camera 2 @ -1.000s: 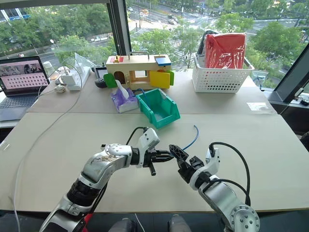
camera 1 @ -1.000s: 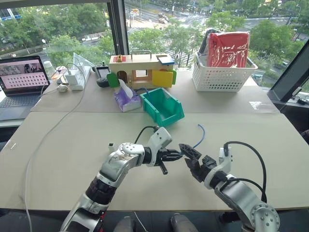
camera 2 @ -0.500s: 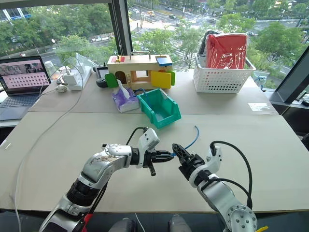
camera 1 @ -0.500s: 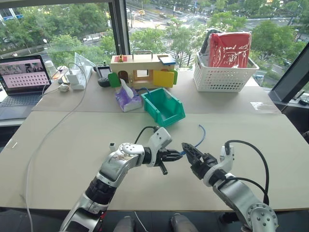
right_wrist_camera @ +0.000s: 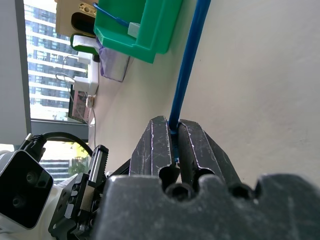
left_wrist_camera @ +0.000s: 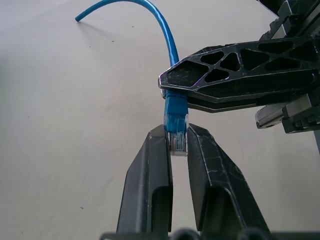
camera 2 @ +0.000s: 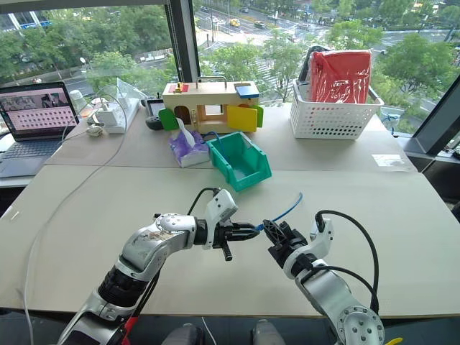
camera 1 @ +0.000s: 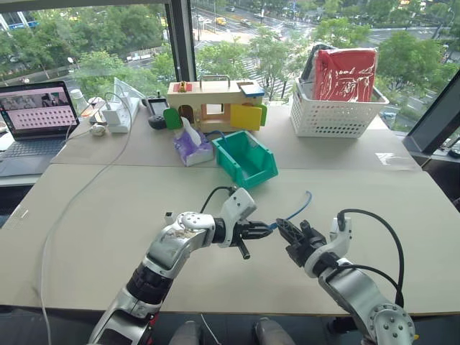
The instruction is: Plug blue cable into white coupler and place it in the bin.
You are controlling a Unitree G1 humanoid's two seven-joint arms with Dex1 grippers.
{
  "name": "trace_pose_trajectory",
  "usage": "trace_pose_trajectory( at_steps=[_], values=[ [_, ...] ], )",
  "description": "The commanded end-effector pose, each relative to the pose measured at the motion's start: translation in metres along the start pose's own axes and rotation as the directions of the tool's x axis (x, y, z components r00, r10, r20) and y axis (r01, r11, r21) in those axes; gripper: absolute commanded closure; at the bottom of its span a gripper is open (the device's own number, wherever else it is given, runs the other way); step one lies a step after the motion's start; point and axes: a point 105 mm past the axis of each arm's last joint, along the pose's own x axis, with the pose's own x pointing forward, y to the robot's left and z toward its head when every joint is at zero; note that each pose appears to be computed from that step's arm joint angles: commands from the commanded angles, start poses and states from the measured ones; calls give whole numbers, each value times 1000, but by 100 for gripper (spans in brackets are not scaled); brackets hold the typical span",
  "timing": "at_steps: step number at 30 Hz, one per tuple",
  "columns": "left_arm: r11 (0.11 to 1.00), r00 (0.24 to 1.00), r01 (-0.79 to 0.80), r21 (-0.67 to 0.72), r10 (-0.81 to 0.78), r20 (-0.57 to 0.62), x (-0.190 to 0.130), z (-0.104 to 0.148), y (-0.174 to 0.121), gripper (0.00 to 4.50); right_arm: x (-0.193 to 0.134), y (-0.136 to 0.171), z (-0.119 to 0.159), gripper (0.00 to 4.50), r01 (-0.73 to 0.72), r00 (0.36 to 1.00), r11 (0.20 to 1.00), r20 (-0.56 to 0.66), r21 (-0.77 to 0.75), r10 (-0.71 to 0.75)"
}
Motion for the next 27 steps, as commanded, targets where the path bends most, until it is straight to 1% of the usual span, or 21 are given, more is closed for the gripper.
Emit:
trace_pose_trajectory(
  at_steps=[1,2,4,5,6,8,9,10,11,12,13,14,15,17,18,21,23,24,25,26,27],
  values=[
    [999,997,39,-19,-37,62,-3,12,-7,262,-5,16,11,450,-66,996,998,64,-21,67],
    [999,997,39,-17,-38,74,-4,15,-7,217,-5,15,14,450,-63,995,998,81,-25,65],
    [999,994,38,-5,-37,103,-10,21,-6,158,-5,14,26,450,-53,988,998,145,-42,59],
    [999,993,36,0,-36,111,-12,23,-6,113,-5,14,30,450,-50,985,998,164,-46,57],
    [999,990,34,18,-36,138,-18,30,-5,84,-5,13,32,450,-46,982,998,179,-46,53],
    [999,981,15,48,-24,194,-32,44,-4,8,-3,12,32,450,-43,982,998,182,-41,50],
    [998,975,1,59,-14,220,-39,50,-3,3,-2,11,31,450,-44,982,998,180,-38,50],
    [996,964,-67,66,48,261,-49,58,6,3,-1,11,30,450,-48,984,998,171,-35,53],
    [979,935,-196,64,166,314,-64,68,24,3,1,11,28,450,-53,986,998,159,-33,58],
    [944,885,-324,55,283,369,-80,78,41,3,3,11,27,450,-58,987,998,147,-31,62],
    [891,813,-453,35,397,426,-100,87,58,3,4,11,26,450,-62,989,998,135,-29,65],
    [852,761,-523,17,458,458,-112,93,67,3,5,11,25,450,-64,989,998,129,-28,67],
    [788,673,-615,-27,542,503,-136,100,78,3,8,12,23,450,-71,991,997,113,-29,74],
    [700,561,-709,-80,629,538,-165,104,88,3,12,14,21,450,-82,992,996,91,-32,84],
    [674,533,-734,-89,651,540,-174,103,90,3,14,15,20,450,-88,993,996,82,-34,90],
    [657,525,-750,-83,665,531,-184,96,85,3,18,17,20,450,-102,993,994,61,-46,105],
    [631,490,-766,-118,694,528,-197,88,78,3,24,21,22,450,-118,991,989,45,-90,122],
    [609,473,-785,-115,708,524,-203,84,75,3,26,24,23,450,-128,990,986,40,-111,134],
    [571,436,-811,-127,735,519,-213,76,71,3,29,28,23,450,-138,989,982,39,-125,144],
    [521,398,-845,-124,766,505,-223,67,68,3,31,31,22,450,-144,988,981,38,-133,150],
    [487,378,-865,-119,789,485,-230,56,64,3,33,32,21,450,-147,988,979,34,-139,153]
  ],
)
